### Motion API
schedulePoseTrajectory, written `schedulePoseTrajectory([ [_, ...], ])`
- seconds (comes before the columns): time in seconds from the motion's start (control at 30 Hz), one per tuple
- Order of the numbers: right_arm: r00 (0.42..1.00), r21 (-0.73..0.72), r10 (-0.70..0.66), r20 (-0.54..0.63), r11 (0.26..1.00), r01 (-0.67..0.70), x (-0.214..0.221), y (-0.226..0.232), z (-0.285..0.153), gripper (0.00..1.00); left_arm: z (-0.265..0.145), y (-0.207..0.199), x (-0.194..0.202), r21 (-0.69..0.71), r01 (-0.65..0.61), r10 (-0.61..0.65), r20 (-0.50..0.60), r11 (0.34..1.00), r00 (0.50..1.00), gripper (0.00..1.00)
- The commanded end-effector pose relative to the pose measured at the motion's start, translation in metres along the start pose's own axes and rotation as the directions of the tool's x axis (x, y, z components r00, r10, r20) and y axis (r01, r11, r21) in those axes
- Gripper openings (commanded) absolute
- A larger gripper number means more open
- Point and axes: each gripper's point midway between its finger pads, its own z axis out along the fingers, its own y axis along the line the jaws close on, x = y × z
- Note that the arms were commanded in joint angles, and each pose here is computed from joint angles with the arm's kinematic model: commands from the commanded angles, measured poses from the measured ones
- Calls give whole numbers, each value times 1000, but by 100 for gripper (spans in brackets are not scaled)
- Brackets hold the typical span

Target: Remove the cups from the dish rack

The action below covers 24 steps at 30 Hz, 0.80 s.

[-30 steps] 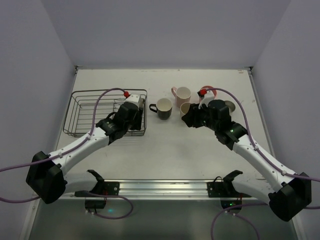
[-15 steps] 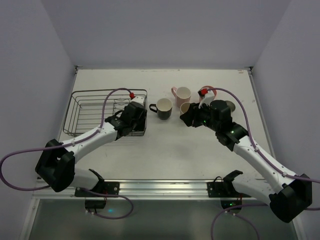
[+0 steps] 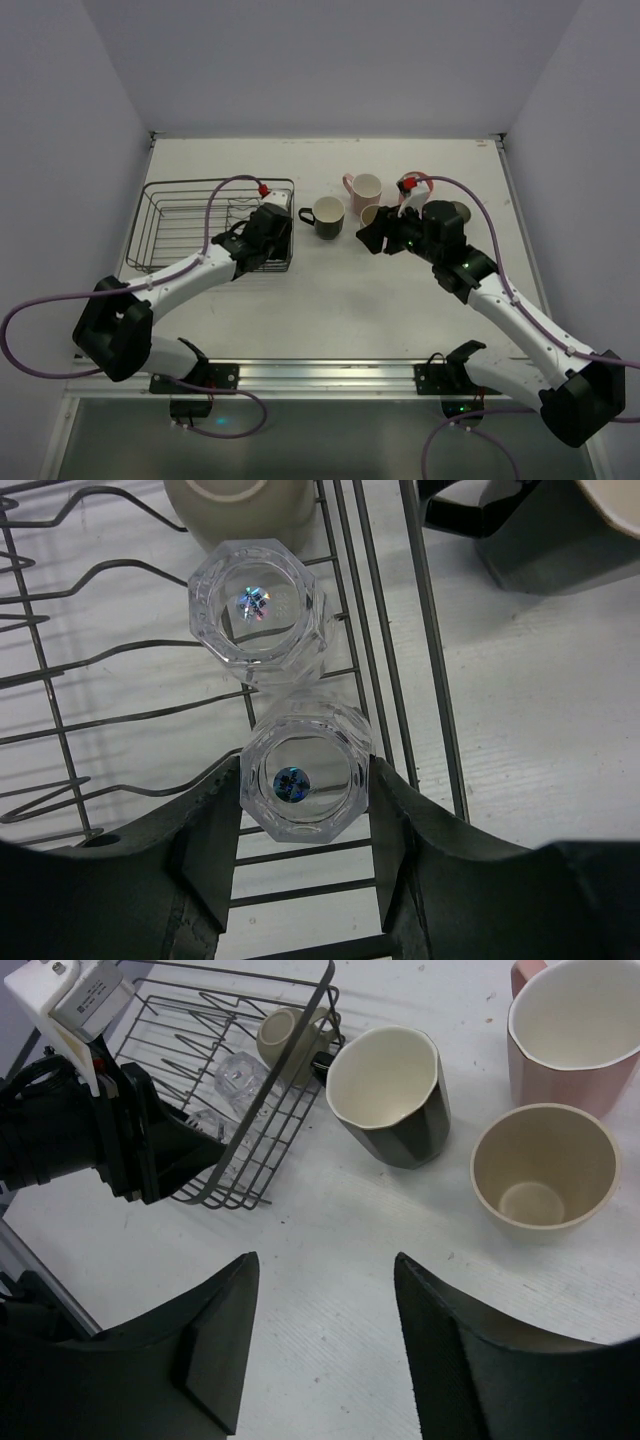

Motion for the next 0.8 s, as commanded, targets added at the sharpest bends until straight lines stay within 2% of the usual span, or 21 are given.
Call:
schedulePoseTrajectory([
  [0.0,995,-87,4,98,996,5,-24,21,-12,61,-25,2,-41,19,80,-82,146,997,986,19],
  [0.1,993,-153,38,109,988,-21,-29,35,-15,65,-46,0,-58,62,98,-108,195,993,975,17],
  [0.17,991,-247,64,121,969,-32,-32,52,-16,68,-66,1,-73,103,116,-138,245,988,959,16],
  [0.3,976,-436,191,106,891,-127,-30,88,-17,71,-110,-8,-92,258,141,-222,316,956,923,15],
  [0.33,971,-484,200,131,868,-114,-36,98,-19,71,-118,-12,-95,299,140,-240,328,944,914,14],
  [0.43,978,-578,194,82,808,-111,-29,133,-19,70,-153,-35,-106,500,123,-333,355,857,874,15],
  [0.47,980,-586,186,77,803,-106,-29,139,-18,69,-166,-44,-116,572,125,-388,363,810,847,15],
  [0.5,981,-592,175,78,801,-95,-29,144,-17,68,-184,-55,-116,651,92,-409,354,753,841,15],
  [0.57,982,-619,176,72,780,-95,-30,156,-16,66,-192,-64,-110,718,104,-454,315,688,834,15],
  [0.6,981,-629,184,66,770,-102,-30,159,-17,65,-206,-69,-114,766,72,-482,326,639,814,15],
  [0.77,974,-631,205,91,769,-103,-36,160,-19,63,-225,-76,-114,840,62,-542,289,538,789,15],
])
